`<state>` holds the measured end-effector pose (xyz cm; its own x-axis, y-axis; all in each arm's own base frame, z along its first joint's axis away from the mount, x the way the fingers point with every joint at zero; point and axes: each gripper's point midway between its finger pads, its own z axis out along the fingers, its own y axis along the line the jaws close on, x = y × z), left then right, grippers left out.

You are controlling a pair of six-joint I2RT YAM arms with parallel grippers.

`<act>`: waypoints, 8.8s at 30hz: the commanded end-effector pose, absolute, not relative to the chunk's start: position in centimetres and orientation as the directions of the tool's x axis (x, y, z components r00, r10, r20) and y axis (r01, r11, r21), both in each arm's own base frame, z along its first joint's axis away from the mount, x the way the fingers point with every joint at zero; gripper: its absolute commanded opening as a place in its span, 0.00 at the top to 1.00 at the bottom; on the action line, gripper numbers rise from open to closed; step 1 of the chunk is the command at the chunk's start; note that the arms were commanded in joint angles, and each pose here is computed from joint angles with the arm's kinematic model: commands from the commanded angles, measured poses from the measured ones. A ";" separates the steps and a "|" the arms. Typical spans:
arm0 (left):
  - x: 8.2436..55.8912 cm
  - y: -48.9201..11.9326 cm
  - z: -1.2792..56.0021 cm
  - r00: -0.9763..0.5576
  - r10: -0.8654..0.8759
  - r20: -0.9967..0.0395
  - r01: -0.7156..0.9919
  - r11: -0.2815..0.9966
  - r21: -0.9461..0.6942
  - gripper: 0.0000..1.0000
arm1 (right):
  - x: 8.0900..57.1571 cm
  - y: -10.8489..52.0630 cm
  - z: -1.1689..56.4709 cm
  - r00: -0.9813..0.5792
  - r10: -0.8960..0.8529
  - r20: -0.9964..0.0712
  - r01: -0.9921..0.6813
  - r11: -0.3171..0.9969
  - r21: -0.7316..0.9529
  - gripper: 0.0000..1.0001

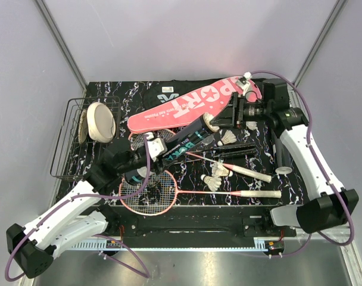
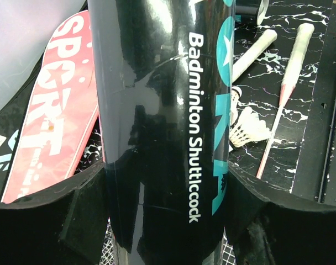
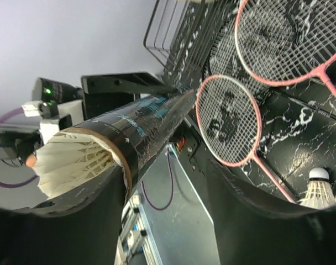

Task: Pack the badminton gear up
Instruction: Place the shuttlecock at the shuttle tube, then pick up the shuttlecock at the center of the board, then place the shuttlecock at the shuttle tube, then pick up the shuttlecock at the center of the board, then place the shuttlecock at the shuttle tube.

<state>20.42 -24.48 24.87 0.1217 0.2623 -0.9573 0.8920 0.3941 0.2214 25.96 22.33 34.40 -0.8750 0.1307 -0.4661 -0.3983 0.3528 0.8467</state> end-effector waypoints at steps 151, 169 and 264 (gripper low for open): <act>24.1 -21.1 24.3 0.193 0.464 -0.864 0.731 0.520 0.443 1.00 | 22.9 24.6 33.0 -0.733 0.289 -0.615 -0.407 0.538 0.738 0.00; 26.4 -18.8 24.4 0.101 0.523 -0.846 0.624 0.629 0.464 1.00 | 36.1 10.0 23.2 -0.602 0.441 -0.665 -0.039 0.816 0.577 0.08; 22.9 -23.0 23.9 0.192 0.468 -0.863 0.789 0.449 0.419 1.00 | 23.5 25.5 33.2 -0.807 0.207 -0.554 -0.492 0.285 0.823 0.36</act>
<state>22.13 -21.93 19.08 0.0691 0.5738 -0.8161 0.8358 0.4134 0.3614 24.94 24.67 33.44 -0.7614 0.2702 -0.5894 -0.5027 0.3280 0.7998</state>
